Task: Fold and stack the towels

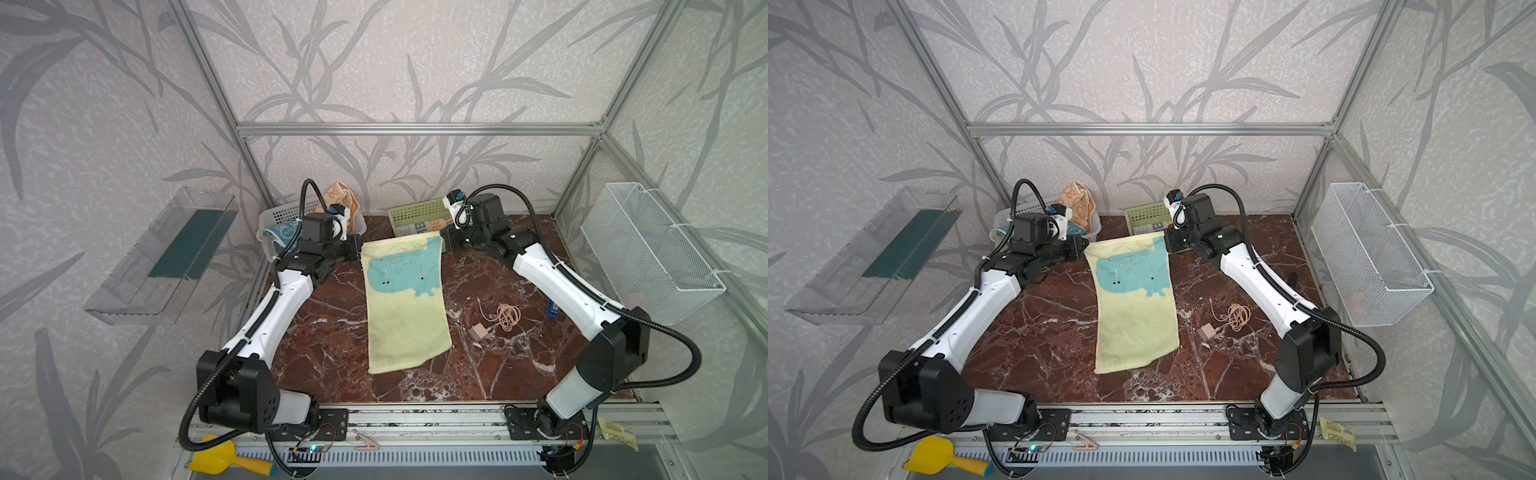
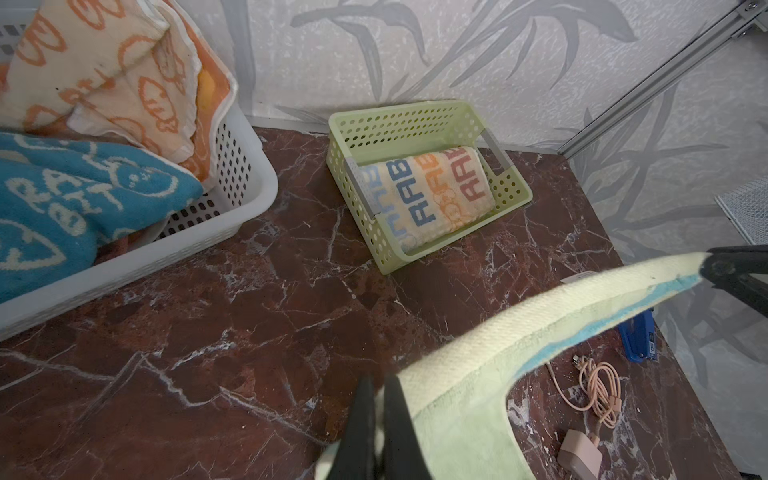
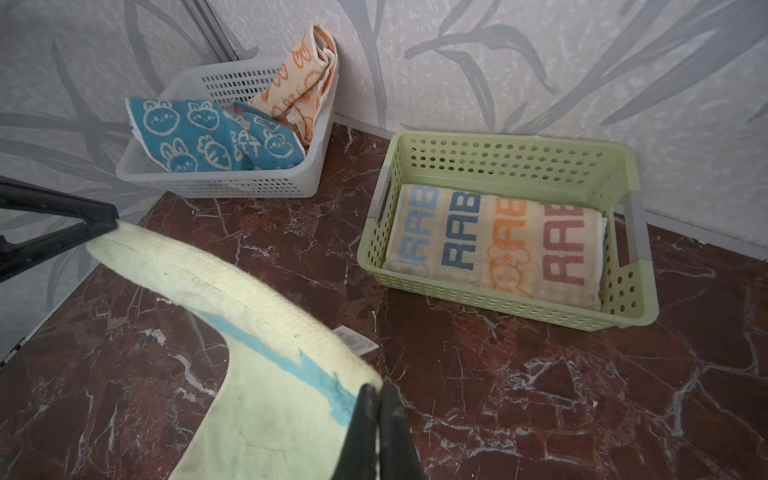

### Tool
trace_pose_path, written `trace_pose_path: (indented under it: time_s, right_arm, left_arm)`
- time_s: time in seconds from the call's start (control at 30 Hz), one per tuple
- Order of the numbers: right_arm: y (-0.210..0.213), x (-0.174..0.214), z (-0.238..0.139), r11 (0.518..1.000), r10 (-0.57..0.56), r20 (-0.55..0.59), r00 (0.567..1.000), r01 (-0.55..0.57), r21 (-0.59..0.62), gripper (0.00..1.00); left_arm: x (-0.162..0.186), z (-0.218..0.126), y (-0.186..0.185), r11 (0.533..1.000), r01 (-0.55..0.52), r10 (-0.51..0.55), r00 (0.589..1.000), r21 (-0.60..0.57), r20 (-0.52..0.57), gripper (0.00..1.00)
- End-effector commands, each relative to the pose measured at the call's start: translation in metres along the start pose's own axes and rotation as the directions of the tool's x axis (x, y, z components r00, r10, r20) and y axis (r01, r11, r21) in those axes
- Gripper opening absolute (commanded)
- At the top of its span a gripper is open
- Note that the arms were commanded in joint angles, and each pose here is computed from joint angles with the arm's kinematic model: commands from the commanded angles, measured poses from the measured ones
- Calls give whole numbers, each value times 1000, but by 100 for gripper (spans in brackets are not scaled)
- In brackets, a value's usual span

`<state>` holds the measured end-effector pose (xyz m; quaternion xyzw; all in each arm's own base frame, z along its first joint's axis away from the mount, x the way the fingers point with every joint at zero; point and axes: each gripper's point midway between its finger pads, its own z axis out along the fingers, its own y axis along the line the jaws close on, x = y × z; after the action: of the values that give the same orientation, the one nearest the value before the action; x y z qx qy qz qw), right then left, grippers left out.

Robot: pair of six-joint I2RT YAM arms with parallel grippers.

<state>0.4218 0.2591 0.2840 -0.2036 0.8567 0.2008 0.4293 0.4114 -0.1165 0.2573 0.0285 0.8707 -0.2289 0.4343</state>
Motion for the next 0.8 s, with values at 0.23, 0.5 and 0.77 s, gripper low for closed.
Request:
trace_pose_path:
  time_s: [0.23,0.5,0.77]
  right_arm:
    - [10,-45,-66,998,-55,200,978,55,5,0]
    - [42,-52,-174,995,-87,330,940,98,-18,0]
    - [80,-52,-287,984,-126,454,882,168,-52,0]
  left_arm:
    - [-51,-54,-43,991,-74,52,981,112,188,0]
    - [-54,-146,-100,972,-166,111,950,169,292,0]
    - [-52,-245,-148,939,-216,93,908,267,409,0]
